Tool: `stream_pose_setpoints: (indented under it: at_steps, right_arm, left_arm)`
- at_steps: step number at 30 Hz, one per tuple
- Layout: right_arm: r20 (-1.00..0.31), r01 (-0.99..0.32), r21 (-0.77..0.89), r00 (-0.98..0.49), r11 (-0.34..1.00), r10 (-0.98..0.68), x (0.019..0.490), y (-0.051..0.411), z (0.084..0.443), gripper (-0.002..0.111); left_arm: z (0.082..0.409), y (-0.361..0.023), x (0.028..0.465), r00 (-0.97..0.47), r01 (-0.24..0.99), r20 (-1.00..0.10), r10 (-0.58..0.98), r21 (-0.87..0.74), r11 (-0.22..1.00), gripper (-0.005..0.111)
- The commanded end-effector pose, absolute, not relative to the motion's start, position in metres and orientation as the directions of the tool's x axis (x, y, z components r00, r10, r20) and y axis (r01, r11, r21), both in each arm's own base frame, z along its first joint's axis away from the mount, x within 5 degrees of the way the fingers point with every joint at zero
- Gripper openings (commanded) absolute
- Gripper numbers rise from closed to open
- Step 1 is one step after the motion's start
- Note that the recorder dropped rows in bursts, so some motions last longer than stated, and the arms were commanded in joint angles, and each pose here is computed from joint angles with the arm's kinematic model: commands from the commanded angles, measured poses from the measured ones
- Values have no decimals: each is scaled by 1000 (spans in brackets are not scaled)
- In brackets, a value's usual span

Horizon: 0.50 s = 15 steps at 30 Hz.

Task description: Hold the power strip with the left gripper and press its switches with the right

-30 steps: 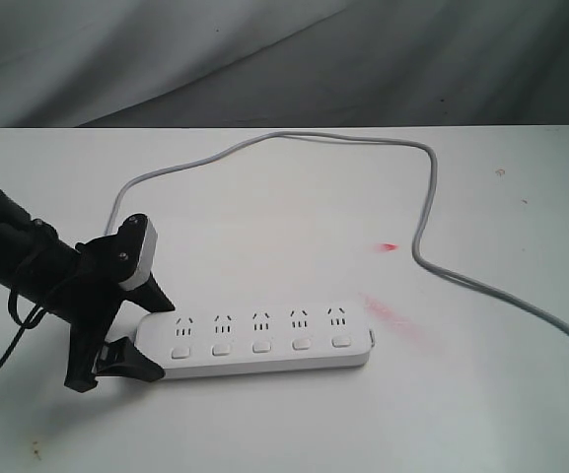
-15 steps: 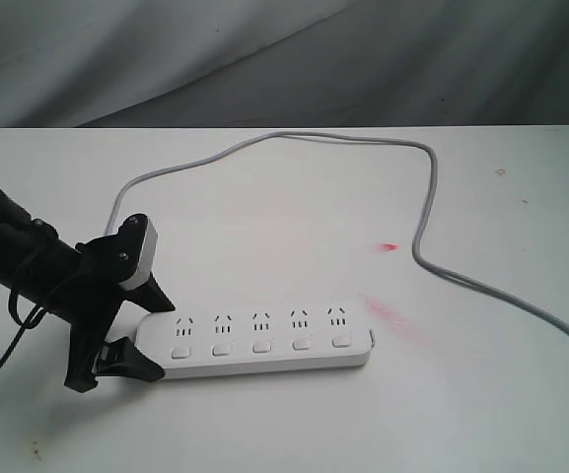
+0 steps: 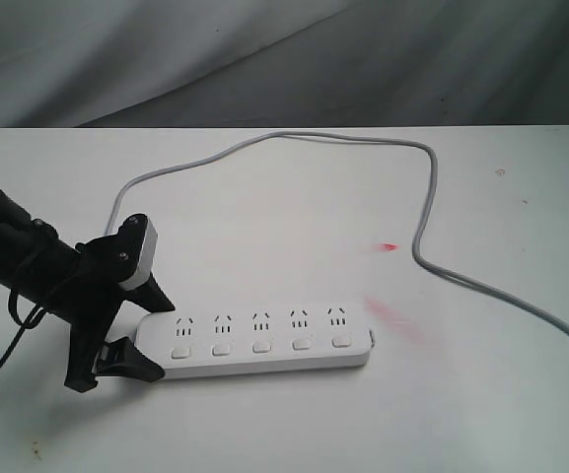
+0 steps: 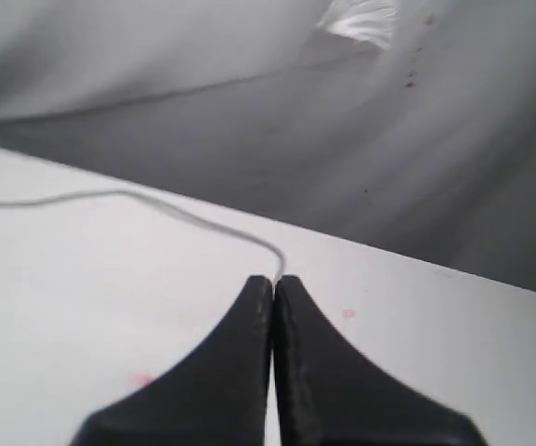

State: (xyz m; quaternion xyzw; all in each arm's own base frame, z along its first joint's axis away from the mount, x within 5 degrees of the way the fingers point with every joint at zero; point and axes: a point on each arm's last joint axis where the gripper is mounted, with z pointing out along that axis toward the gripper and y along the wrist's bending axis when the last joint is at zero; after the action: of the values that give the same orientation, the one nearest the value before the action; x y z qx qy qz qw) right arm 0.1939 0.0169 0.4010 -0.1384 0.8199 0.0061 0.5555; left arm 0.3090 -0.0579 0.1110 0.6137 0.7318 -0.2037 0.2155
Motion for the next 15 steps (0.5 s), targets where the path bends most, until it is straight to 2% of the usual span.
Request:
stream_pose_setpoints:
  at_steps: [1,7,10,15]
  right_arm:
    - [-823,-540,-162,-389,826,-415,238,37,401,0]
    - [-748,-826,-44,-345,561,-566,294,61,358,0]
    - [-725,-880,-40,-300,474,-619,315,73,328,0]
    - [-747,-900,-2,-289,437,-599,339,107,294,0]
  left_arm:
    - [112,-60,310,-148,987,-572,807,-30,160,42]
    - [112,-60,310,-148,987,-572,807,-30,160,42]
    - [112,-60,310,-148,987,-572,807,-30,160,42]
    - [112,-60,310,-148,987,-572,807,-30,160,42]
